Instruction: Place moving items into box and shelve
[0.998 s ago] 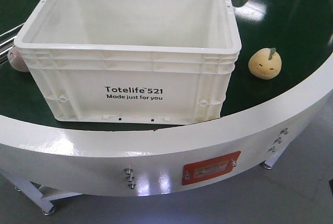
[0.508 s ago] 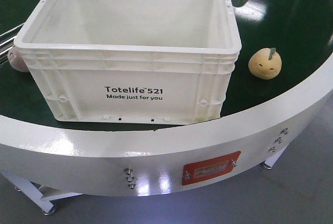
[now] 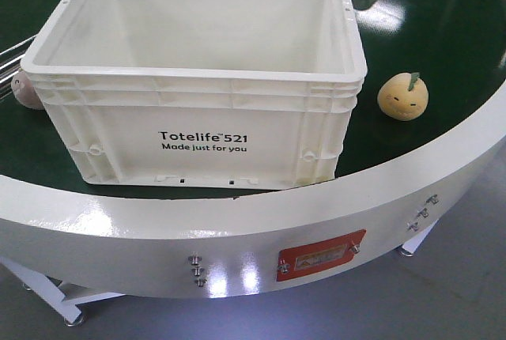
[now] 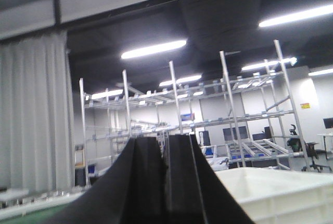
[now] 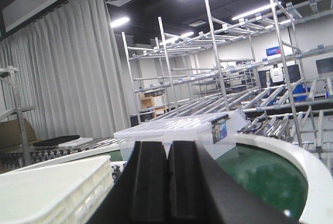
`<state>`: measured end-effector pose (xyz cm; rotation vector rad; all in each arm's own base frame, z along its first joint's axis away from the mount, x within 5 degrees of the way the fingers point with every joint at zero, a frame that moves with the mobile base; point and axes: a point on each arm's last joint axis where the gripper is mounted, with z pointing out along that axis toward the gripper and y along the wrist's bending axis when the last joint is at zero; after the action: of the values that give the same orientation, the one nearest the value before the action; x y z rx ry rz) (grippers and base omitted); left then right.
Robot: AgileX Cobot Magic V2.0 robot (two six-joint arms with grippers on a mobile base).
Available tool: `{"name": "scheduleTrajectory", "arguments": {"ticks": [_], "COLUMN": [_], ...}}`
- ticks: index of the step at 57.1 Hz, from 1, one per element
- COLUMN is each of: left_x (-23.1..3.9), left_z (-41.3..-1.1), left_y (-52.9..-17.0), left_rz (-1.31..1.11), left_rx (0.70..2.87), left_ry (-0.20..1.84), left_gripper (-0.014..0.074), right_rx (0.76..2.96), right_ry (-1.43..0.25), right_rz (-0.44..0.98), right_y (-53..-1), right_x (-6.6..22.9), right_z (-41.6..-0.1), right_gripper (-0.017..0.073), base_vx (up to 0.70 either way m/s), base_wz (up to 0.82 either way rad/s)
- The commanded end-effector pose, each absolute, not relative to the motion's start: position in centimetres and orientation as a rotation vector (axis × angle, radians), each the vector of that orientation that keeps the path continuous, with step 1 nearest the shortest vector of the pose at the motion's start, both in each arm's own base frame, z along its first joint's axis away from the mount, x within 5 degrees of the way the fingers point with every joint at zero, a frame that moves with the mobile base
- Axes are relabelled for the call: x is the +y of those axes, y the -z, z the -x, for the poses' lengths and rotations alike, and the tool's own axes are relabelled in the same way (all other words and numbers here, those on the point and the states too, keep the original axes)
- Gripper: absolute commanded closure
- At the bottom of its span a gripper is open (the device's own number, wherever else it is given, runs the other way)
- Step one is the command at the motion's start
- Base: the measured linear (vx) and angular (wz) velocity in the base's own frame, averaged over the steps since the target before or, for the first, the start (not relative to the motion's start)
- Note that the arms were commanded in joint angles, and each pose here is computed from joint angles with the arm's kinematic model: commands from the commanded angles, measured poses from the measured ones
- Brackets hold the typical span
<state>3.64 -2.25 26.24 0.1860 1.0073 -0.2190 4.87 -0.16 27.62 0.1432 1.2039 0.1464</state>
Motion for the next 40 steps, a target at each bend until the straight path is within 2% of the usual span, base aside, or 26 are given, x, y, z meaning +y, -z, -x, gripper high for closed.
{"name": "scheduleTrajectory", "arguments": {"ticks": [1, 19, 31, 40], "left_x": [-1.6, 0.1, 0.4, 0.6], "left_z": [-2.6, -1.9, -4.8, -7.6], "left_y": [-29.4, -34.0, -36.9, -40.0], "left_rz": [-0.069, 0.112, 0.159, 0.124], "left_rx": [0.987, 1.144, 1.280, 1.377], "left_ry": [0.285, 0.181, 0.158, 0.045], "left_gripper": [0.0600, 0.0600, 0.0600, 0.0600], "right_rx": [1.137, 1.261, 1.356, 1.369], "right_ry": [-0.123, -0.090, 0.012, 0.032], "right_rz": [-0.106, -0.100, -0.030, -0.023], "right_y": [-30.9, -36.0, -38.8, -41.1], "right_x": [-0.1, -0.2, -0.3, -0.5], "right_z": [-4.6, -7.8, -11.0, -12.5], "right_gripper": [0.0567, 0.0567, 0.0567, 0.0567], "base_vx": [0.00, 0.00, 0.00, 0.00], "base_wz": [0.00, 0.00, 0.00, 0.00]}}
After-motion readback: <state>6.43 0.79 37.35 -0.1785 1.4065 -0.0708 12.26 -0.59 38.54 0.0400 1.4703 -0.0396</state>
